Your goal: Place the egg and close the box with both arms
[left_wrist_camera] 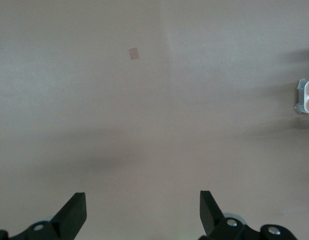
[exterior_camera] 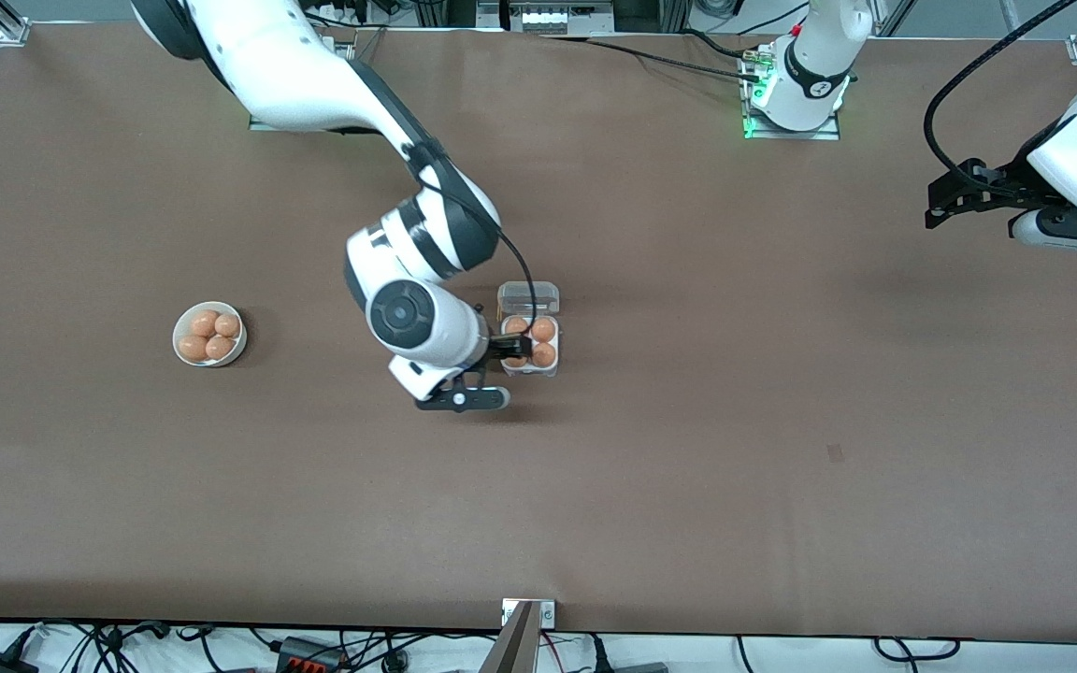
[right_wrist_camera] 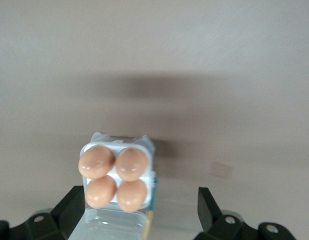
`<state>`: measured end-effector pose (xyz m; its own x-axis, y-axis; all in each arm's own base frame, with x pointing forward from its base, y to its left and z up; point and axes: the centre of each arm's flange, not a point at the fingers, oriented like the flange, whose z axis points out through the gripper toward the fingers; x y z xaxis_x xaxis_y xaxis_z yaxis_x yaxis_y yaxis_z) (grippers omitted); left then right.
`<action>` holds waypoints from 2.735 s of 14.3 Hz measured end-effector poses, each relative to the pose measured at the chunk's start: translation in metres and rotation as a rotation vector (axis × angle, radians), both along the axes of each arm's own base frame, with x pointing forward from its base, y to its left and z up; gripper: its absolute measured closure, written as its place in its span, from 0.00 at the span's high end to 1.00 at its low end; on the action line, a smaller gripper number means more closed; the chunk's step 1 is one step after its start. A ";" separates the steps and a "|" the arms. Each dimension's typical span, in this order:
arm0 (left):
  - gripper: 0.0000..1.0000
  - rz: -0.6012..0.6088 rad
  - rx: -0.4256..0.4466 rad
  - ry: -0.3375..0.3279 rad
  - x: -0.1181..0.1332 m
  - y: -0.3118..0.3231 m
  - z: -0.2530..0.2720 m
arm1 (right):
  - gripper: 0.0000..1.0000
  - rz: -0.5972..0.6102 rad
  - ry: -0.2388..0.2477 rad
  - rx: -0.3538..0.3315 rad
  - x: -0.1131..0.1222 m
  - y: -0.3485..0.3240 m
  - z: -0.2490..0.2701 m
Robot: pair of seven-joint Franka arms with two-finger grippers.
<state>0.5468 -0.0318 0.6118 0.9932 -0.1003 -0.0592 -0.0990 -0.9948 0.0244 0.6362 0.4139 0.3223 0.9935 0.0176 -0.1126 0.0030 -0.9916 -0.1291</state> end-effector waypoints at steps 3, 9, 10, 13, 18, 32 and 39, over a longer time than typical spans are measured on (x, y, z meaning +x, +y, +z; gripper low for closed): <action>1.00 0.000 0.000 0.000 0.000 0.000 0.000 | 1.00 0.039 -0.105 -0.071 0.012 -0.036 0.071; 1.00 0.003 -0.007 0.001 0.000 0.001 0.000 | 1.00 -0.012 -0.129 -0.145 0.028 -0.137 0.161; 1.00 0.003 -0.009 0.001 0.000 0.001 0.000 | 1.00 -0.025 -0.134 -0.143 0.030 -0.149 0.169; 1.00 0.004 -0.015 0.002 0.000 0.001 0.000 | 1.00 -0.042 -0.131 -0.145 0.037 -0.185 0.184; 1.00 0.014 -0.033 0.013 0.000 0.004 -0.001 | 1.00 -0.114 -0.132 -0.145 0.048 -0.260 0.206; 1.00 0.062 -0.085 0.035 0.002 0.024 -0.008 | 1.00 -0.057 -0.117 -0.144 0.009 -0.419 0.265; 1.00 0.094 -0.101 0.061 0.001 0.041 -0.012 | 1.00 -0.030 -0.078 -0.164 -0.048 -0.419 0.246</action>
